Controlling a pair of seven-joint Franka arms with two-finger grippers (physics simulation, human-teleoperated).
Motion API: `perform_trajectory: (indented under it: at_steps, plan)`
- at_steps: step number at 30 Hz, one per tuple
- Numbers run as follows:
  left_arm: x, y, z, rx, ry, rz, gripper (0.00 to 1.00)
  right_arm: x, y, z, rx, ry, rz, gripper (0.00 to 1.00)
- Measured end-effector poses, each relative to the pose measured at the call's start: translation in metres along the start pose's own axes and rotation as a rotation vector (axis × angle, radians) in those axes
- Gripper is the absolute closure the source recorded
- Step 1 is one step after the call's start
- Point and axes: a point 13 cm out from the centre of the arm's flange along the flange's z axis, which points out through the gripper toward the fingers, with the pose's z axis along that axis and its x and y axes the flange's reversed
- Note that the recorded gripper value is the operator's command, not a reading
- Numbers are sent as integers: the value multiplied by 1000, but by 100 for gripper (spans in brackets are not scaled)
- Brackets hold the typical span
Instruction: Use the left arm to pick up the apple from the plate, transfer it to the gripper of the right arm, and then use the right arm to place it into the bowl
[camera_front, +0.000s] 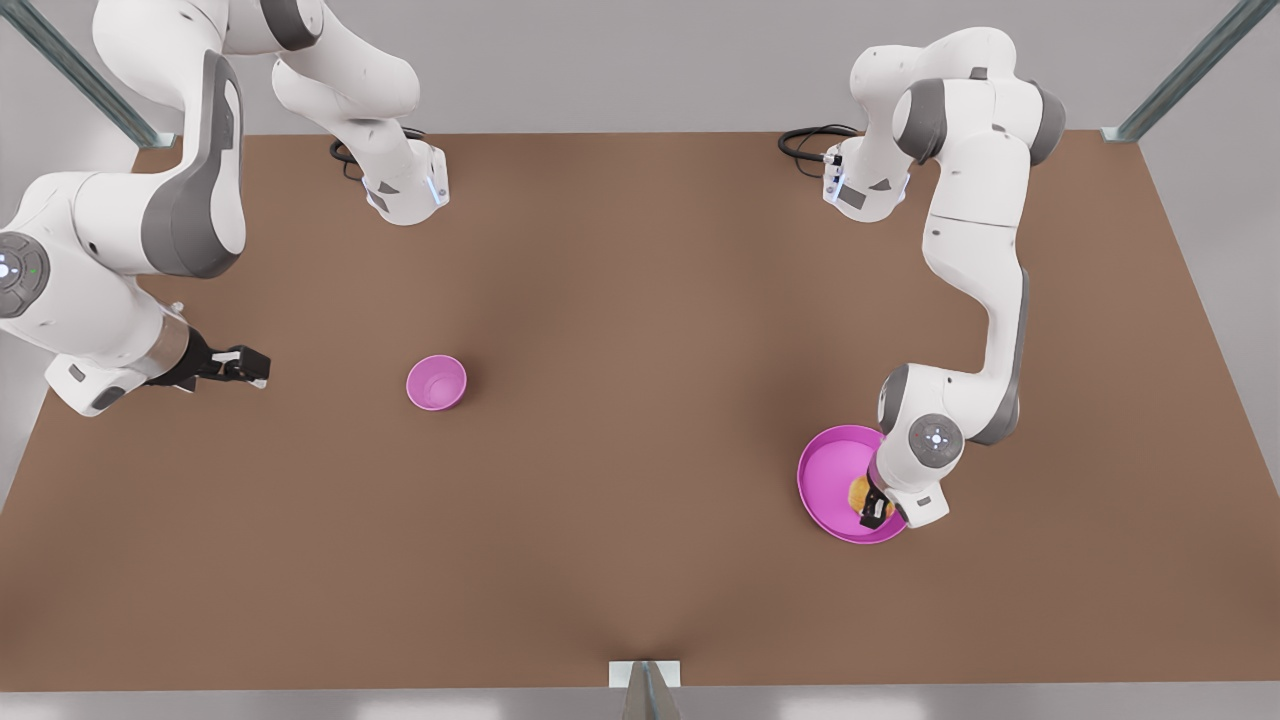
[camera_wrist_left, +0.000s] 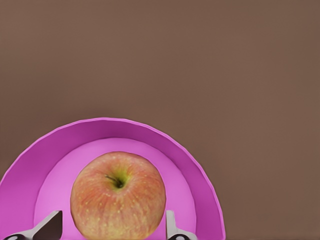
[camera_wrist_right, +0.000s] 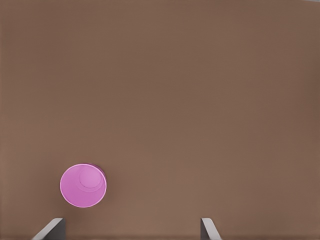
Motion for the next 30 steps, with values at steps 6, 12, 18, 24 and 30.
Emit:
perform_trajectory:
  at_steps: [6, 12, 18, 24, 30]
  plan:
    - [1, 1, 5, -3, 1, 5, 0, 0, 1, 0, 1, 1, -2, 0]
    - [-1, 1, 12, -2, 0, 7, 0, 0, 1, 1, 0, 2, -2, 0]
    - [-5, 2, 20, 0, -1, 5, 0, -1, 1, 4, -1, 6, -2, 0]
    - [-4, 3, 27, -2, 0, 6, 0, -1, 2, 4, -1, 7, -3, 0]
    - [-8, 5, 32, -8, -4, 4, 0, -1, 2, 5, -1, 8, -3, 0]
